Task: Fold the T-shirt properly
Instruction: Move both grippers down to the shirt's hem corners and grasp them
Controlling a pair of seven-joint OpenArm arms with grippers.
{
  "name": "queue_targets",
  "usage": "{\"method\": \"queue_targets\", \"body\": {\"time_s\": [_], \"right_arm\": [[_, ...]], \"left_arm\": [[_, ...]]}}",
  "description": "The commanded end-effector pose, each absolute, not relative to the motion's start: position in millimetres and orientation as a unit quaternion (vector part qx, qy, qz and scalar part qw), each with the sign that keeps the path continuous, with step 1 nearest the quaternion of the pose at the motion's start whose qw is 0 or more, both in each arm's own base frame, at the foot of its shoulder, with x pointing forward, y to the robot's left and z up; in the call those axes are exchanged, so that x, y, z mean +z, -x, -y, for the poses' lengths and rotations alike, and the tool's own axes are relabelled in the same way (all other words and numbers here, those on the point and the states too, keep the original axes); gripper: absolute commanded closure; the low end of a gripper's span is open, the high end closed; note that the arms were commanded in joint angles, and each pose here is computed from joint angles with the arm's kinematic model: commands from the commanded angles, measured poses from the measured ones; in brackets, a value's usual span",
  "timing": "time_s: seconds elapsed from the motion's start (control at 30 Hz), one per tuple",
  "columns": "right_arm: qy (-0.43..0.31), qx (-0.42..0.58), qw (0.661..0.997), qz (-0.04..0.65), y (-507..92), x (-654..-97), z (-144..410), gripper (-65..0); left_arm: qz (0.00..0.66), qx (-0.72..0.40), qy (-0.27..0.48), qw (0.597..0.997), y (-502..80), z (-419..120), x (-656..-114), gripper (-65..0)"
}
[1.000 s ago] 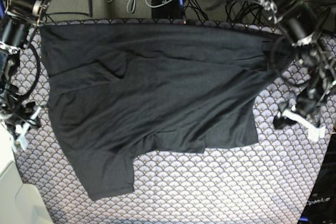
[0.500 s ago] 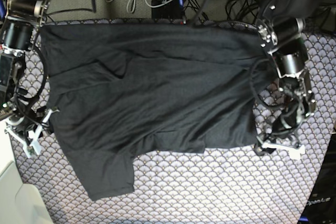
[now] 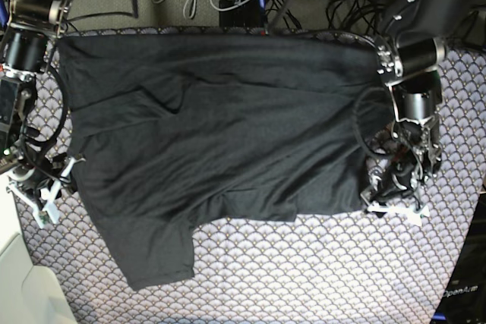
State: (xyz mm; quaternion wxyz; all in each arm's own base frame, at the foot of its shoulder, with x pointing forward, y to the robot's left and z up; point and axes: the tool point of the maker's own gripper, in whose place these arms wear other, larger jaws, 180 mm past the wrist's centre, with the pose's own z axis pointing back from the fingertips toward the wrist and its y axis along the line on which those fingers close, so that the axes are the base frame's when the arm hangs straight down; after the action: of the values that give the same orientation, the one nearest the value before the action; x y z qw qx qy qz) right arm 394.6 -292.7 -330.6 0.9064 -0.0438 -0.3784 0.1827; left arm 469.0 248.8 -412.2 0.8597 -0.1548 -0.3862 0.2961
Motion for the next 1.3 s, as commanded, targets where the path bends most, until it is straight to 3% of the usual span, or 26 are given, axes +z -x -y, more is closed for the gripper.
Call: {"method": "queue_targets", "body": {"time_s": [0.0, 0.27, 0.63, 0.73, 0.83, 1.03, 1.27], "right_arm": [[0.056, 0.184, 0.894, 0.405, -405.4, -308.5, 299.6, -23.8], [0.054, 0.184, 0.897, 0.398, -400.2, -315.6, 299.0, -23.8], [0.054, 0.184, 0.897, 0.398, -399.9, -316.0, 298.8, -23.8], [0.056, 0.184, 0.895, 0.403, -403.6, -310.8, 299.5, -23.8], [0.058, 0.183, 0.890, 0.413, -410.6, -302.0, 299.6, -23.8], [0.045, 0.167, 0.889, 0.424, -432.3, -291.3, 301.4, -23.8], [-0.033, 0.100, 0.897, 0.429, -472.6, -305.2, 306.3, -23.8]], "left_arm": [[0.405, 0.299, 0.155, 0.850, -482.9, -255.8, -393.7, -32.0], [0.392, 0.302, 0.163, 0.853, -485.7, -246.8, -398.3, -32.0], [0.369, 0.247, 0.123, 0.888, -482.3, -224.2, -418.5, -31.0], [0.358, 0.244, 0.127, 0.892, -479.8, -220.7, -421.1, -21.3], [0.357, 0.245, 0.124, 0.893, -478.1, -223.6, -422.3, -1.4], [0.361, 0.249, 0.111, 0.892, -476.7, -240.9, -419.1, -0.1], [0.374, 0.246, 0.105, 0.888, -482.5, -257.7, -401.0, -0.5]]}}
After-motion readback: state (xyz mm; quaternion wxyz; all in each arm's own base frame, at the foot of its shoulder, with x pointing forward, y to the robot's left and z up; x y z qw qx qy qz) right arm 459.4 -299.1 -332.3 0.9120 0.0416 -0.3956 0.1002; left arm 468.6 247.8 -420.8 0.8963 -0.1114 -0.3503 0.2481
